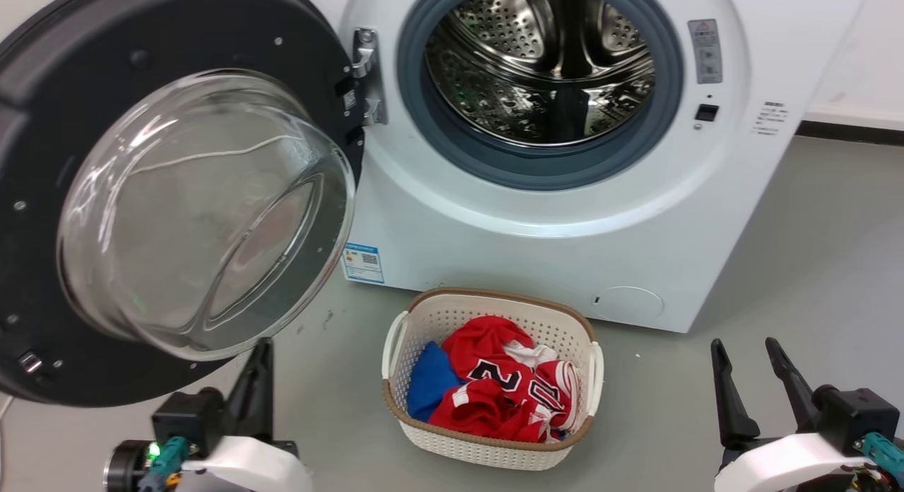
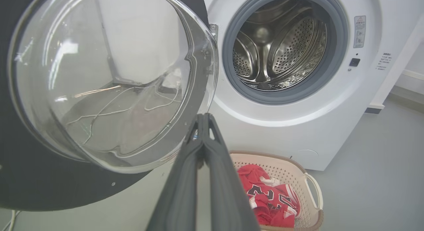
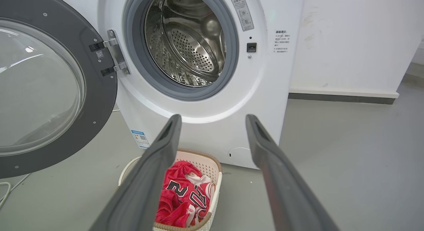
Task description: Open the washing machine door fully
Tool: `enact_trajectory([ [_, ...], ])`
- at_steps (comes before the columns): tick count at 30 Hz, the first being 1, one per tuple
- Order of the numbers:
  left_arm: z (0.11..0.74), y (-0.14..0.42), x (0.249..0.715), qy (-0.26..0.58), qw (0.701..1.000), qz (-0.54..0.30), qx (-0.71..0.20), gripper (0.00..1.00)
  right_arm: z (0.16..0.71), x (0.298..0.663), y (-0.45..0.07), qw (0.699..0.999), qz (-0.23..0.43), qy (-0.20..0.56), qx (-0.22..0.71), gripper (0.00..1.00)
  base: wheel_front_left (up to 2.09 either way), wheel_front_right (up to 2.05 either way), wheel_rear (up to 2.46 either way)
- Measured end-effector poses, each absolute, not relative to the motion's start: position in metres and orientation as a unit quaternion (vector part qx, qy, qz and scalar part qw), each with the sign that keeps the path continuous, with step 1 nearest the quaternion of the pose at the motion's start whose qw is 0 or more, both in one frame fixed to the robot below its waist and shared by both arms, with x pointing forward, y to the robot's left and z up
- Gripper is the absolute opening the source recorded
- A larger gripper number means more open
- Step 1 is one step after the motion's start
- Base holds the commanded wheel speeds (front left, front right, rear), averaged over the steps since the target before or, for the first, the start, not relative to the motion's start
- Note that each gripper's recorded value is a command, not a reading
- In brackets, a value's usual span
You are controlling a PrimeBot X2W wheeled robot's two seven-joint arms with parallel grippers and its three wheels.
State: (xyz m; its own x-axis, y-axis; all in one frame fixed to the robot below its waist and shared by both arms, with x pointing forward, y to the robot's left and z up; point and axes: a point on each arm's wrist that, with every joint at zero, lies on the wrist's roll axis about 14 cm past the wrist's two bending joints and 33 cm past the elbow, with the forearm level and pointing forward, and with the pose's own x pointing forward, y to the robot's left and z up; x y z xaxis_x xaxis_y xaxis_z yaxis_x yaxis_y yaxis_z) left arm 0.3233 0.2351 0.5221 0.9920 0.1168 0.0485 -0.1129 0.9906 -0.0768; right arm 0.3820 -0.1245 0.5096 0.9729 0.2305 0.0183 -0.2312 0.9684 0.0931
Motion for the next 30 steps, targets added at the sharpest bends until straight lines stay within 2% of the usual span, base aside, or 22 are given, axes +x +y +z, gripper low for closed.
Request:
enact_trajectory([
  [6,0.514,0.191,0.347,-0.018,0.998,-0.006,-0.061,0.0,0.513,0.375,-0.139,0.994,0.096,-0.009,0.045,1.0,0.0,0.0,0.0],
  [7,0.511,0.182,0.353,-0.017,0.998,-0.019,-0.064,0.06,0.513,0.372,-0.145,0.995,0.087,-0.008,0.045,1.0,0.0,0.0,0.0],
  [8,0.51,0.177,0.356,-0.015,0.997,-0.025,-0.065,0.25,0.513,0.371,-0.148,0.996,0.082,-0.009,0.044,1.0,0.0,0.0,0.0],
  [9,0.51,0.177,0.356,-0.015,0.997,-0.025,-0.065,0.4,0.513,0.371,-0.148,0.996,0.082,-0.009,0.044,1.0,0.0,0.0,0.0],
  [10,0.508,0.173,0.359,-0.013,0.997,-0.031,-0.065,0.47,0.513,0.369,-0.152,0.996,0.076,-0.009,0.044,1.0,0.0,0.0,0.0],
  [11,0.506,0.169,0.362,-0.011,0.997,-0.036,-0.064,0.65,0.513,0.367,-0.156,0.997,0.07,-0.009,0.043,1.0,0.0,0.0,0.0],
  [12,0.505,0.161,0.369,-0.011,0.997,-0.047,-0.065,0.9,0.513,0.363,-0.165,0.997,0.058,-0.009,0.042,1.0,0.0,0.0,0.0],
  [13,0.504,0.157,0.372,-0.01,0.997,-0.052,-0.064,1.0,0.512,0.361,-0.17,0.998,0.051,-0.009,0.041,1.0,0.0,0.0,0.0],
  [21,0.498,0.131,0.39,-0.004,0.995,-0.082,-0.061,1.0,0.508,0.349,-0.195,0.999,0.014,-0.002,0.041,1.0,0.0,0.0,0.0],
  [30,0.493,0.127,0.399,0.0,0.994,-0.086,-0.061,1.0,0.507,0.35,-0.202,0.999,0.006,-0.004,0.038,1.0,0.0,0.0,0.0],
])
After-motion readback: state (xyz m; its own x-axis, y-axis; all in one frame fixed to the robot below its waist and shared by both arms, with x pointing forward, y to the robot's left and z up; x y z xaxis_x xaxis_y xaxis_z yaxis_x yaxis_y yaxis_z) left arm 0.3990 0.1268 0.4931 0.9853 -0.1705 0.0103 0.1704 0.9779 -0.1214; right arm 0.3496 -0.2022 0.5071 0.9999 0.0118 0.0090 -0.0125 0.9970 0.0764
